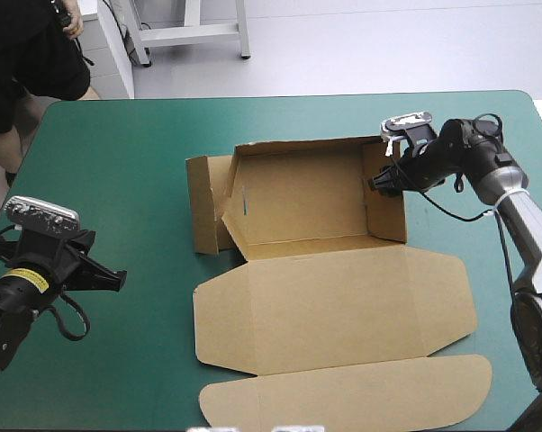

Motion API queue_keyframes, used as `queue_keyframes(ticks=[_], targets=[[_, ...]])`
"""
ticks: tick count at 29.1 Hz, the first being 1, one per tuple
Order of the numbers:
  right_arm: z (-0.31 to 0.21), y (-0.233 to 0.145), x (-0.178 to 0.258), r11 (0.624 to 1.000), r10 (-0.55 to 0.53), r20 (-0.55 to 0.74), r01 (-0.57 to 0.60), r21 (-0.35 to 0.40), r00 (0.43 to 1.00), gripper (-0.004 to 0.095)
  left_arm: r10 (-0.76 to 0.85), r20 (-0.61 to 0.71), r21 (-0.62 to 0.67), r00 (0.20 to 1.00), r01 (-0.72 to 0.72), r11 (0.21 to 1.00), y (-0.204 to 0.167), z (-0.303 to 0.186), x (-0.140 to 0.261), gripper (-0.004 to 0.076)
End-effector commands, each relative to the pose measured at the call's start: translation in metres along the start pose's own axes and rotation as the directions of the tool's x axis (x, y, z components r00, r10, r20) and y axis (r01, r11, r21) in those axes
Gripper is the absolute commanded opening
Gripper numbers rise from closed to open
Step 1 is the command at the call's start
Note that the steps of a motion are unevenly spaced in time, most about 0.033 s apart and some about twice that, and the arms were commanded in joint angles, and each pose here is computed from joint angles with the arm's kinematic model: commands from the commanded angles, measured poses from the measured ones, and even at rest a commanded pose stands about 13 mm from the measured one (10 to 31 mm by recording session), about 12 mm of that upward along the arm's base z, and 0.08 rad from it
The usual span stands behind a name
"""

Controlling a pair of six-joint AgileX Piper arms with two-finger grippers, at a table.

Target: Fold the box

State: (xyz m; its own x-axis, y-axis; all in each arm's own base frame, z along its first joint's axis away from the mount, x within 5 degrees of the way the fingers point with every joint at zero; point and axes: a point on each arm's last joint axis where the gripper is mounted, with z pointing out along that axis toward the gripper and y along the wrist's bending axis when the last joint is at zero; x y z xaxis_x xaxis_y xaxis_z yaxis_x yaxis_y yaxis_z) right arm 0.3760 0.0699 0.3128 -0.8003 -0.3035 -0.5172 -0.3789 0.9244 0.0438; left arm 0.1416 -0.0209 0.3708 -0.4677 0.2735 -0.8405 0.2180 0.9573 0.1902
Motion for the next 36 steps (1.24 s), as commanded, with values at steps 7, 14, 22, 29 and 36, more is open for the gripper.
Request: queue_keyframes(ticks=[7, 14, 22, 29, 36], targets=[[-0.087, 0.010, -0.025, 0.999, -0.031, 0.038, 0.032, -0.014, 0.999, 0.0720, -0.002, 0.099, -0.013, 0.995, 0.003, 1.000, 0.002, -0.007, -0.013, 0.0007], [-0.126, 0.014, -0.033, 1.000, -0.026, 0.147, 0.024, 0.016, 0.989, 0.0718, -0.002, 0.093, -0.013, 0.996, 0.003, 1.000, 0.002, -0.007, -0.012, 0.0007], [-0.120, 0.014, -0.035, 1.000, -0.015, 0.139, 0.014, 0.006, 0.990, 0.0719, -0.003, 0.093, -0.012, 0.996, 0.004, 1.000, 0.002, -0.007, -0.012, 0.0008], [-0.063, 0.001, -0.046, 1.000, 0.021, 0.062, -0.021, -0.006, 0.998, 0.0720, -0.005, 0.089, -0.011, 0.996, 0.006, 1.000, 0.002, -0.007, -0.012, 0.0008], [-0.014, -0.009, -0.057, 0.998, 0.063, 0.048, -0.063, -0.008, 0.997, 0.0718, -0.005, 0.083, -0.011, 0.997, 0.006, 1.000, 0.002, -0.007, -0.011, 0.0007]])
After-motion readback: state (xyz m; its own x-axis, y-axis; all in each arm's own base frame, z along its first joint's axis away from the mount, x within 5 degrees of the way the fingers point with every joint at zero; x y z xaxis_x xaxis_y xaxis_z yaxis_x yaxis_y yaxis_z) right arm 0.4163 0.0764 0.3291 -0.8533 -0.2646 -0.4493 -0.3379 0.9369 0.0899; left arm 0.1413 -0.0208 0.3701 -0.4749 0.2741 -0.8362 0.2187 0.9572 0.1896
